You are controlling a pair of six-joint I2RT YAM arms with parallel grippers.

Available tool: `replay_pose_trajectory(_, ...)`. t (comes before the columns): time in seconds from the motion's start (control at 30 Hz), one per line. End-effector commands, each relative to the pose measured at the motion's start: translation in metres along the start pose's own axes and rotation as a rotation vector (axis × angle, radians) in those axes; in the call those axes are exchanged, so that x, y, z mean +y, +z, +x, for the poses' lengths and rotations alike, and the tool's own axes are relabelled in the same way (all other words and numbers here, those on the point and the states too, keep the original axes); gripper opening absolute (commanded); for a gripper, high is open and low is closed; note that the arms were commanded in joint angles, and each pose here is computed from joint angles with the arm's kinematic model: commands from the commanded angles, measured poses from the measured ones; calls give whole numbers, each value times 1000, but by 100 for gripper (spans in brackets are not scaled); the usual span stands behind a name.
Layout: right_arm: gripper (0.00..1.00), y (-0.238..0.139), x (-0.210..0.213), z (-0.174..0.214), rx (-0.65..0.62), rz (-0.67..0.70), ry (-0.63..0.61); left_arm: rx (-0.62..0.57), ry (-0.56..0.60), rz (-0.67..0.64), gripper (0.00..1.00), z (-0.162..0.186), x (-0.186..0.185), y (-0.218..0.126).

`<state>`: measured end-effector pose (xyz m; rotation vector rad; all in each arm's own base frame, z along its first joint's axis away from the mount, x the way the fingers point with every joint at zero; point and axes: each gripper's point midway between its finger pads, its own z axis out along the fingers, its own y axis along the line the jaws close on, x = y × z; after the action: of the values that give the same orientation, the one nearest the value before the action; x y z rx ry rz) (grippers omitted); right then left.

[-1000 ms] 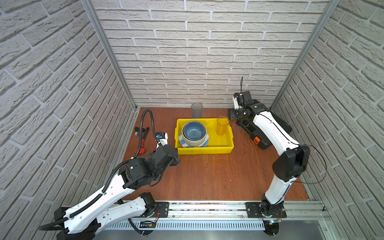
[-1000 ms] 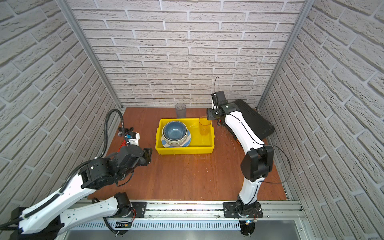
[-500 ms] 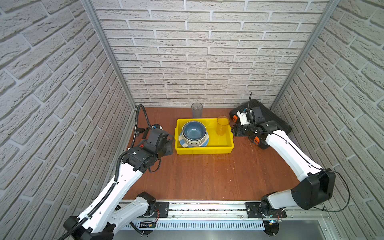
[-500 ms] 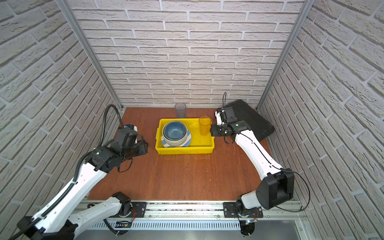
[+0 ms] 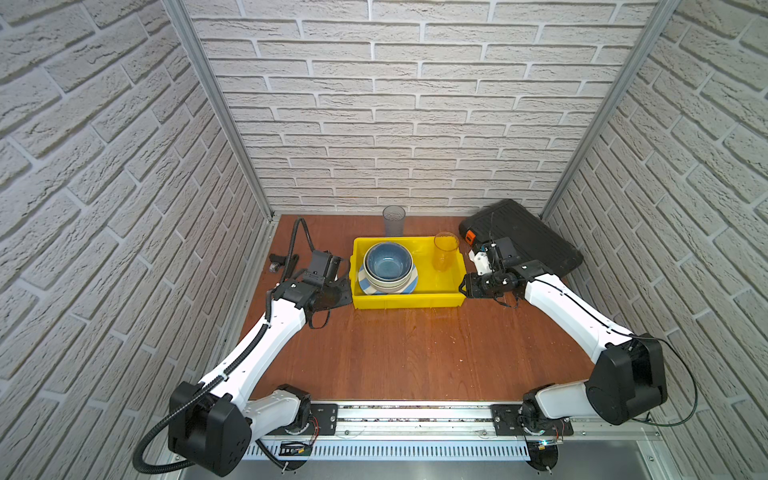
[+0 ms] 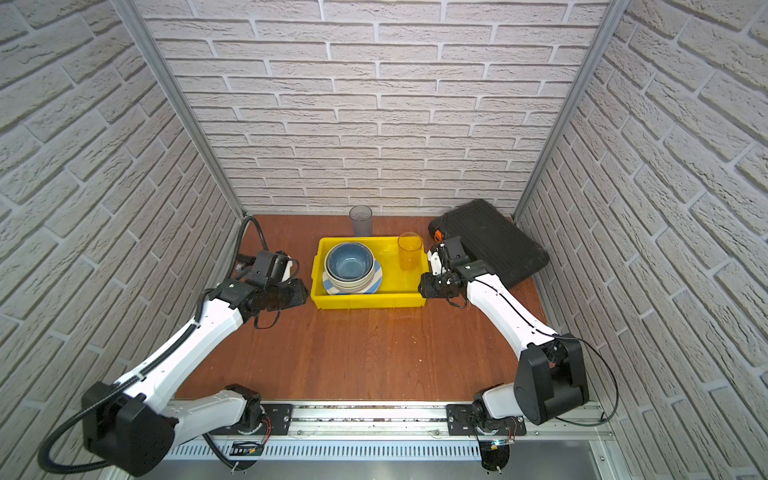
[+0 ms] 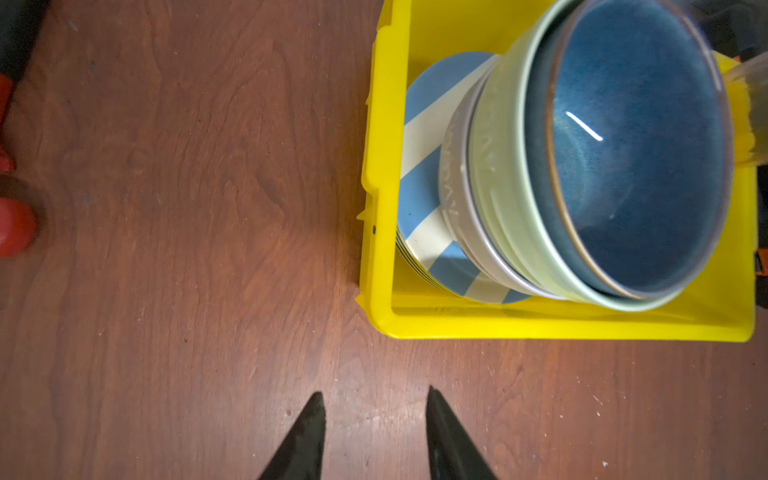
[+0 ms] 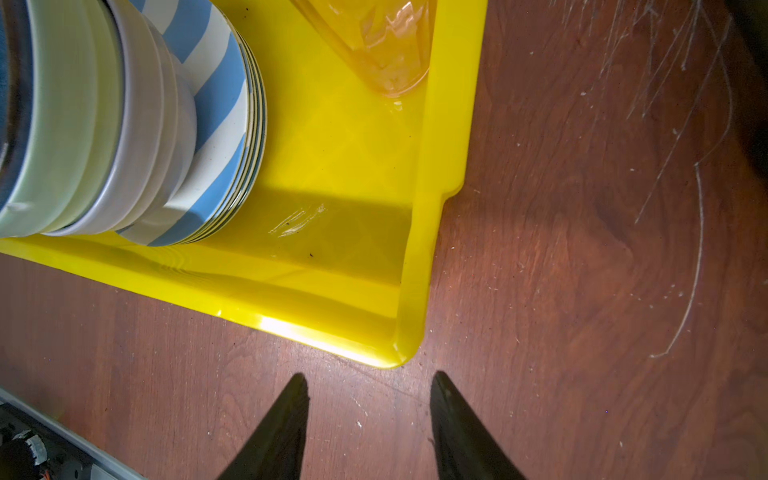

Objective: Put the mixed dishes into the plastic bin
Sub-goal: 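Raise the right gripper out of the bin while the left moves toward the frosted cup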

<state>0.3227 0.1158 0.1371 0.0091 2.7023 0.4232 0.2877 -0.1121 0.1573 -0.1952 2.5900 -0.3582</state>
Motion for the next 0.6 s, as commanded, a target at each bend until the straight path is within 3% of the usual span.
replay_pose_trajectory(0.0,50,-5,7,-13,-73,-41,5,-30,19,56,40,-15,-7,13)
replay_pose_trajectory(0.17,50,4,-2,-9,-79,-7,6,-20,11,111,40,-26,-16,28)
replay_pose_trajectory(0.57,47,37,-8,-18,-68,7,19,32,1,90,33,-31,-9,64)
